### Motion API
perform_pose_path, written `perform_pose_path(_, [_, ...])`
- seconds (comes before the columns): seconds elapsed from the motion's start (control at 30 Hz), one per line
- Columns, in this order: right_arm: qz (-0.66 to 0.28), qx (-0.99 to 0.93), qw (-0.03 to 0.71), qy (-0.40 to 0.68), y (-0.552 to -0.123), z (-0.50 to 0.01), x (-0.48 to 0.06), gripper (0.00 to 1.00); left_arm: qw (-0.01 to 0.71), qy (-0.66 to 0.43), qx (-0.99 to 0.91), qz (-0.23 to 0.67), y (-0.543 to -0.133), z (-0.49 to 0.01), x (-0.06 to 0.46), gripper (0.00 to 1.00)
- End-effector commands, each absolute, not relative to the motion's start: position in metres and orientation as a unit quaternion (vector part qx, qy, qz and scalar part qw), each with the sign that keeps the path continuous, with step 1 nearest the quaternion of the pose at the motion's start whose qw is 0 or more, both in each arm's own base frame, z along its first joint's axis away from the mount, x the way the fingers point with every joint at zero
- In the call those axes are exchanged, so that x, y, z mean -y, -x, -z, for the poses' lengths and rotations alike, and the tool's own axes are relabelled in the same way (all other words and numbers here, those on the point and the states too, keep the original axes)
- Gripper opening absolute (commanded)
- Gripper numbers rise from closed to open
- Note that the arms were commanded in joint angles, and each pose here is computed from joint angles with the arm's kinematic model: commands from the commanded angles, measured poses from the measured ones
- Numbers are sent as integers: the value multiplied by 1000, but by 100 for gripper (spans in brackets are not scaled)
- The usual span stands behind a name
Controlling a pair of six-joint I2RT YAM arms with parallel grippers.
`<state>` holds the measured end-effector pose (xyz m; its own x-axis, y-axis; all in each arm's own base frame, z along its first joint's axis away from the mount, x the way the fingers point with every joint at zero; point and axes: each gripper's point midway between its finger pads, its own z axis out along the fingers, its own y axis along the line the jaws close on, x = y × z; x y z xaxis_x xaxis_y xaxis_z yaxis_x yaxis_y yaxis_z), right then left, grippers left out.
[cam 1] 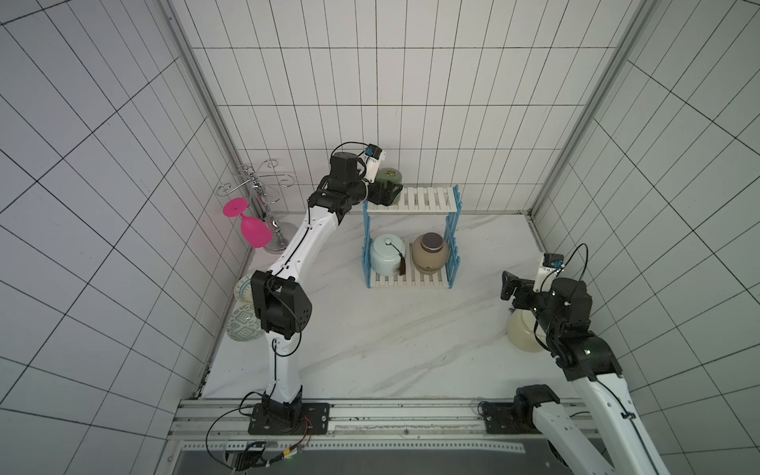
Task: Remove the tea canisters from the shelf
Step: Pick up the tea canister from the shelf.
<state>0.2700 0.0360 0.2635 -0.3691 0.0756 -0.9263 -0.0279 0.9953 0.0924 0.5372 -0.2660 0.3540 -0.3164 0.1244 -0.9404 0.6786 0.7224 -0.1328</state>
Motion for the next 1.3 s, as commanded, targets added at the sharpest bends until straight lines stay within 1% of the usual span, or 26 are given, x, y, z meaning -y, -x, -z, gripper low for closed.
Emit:
perform_pose_path(0.0, [-41, -828, 559, -10, -270, -257, -36, 99, 528, -278, -758, 265, -539, -354, 277, 90])
perform_pose_path(0.2, [-43, -828, 559, -9, -270, -257, -36, 99, 534, -280, -753, 265, -539, -357, 279, 81])
perform_pose_path(0.4, [-44, -828, 559, -8, -270, -257, -37, 99, 537, -289, -746, 269, -536, -361, 283, 67])
perform_pose_path(0.57, [-43, -827, 560, -8, -270, -257, -36, 100, 535, -295, -743, 274, -531, -363, 285, 64])
perform_pose_path(0.67, [-42, -828, 559, -9, -270, -256, -36, 100, 540, -311, -735, 268, -521, -367, 288, 62])
perform_pose_path(0.83, [-40, -827, 560, -11, -270, -257, -35, 100, 549, -342, -717, 260, -501, -374, 295, 61])
perform_pose_path(1.13, [-41, -829, 557, -12, -272, -255, -36, 100, 533, -387, -688, 306, -444, -388, 317, 61])
perform_pose_path(1.27, [-40, -830, 556, -12, -272, -255, -36, 100, 524, -413, -667, 331, -411, -395, 330, 60])
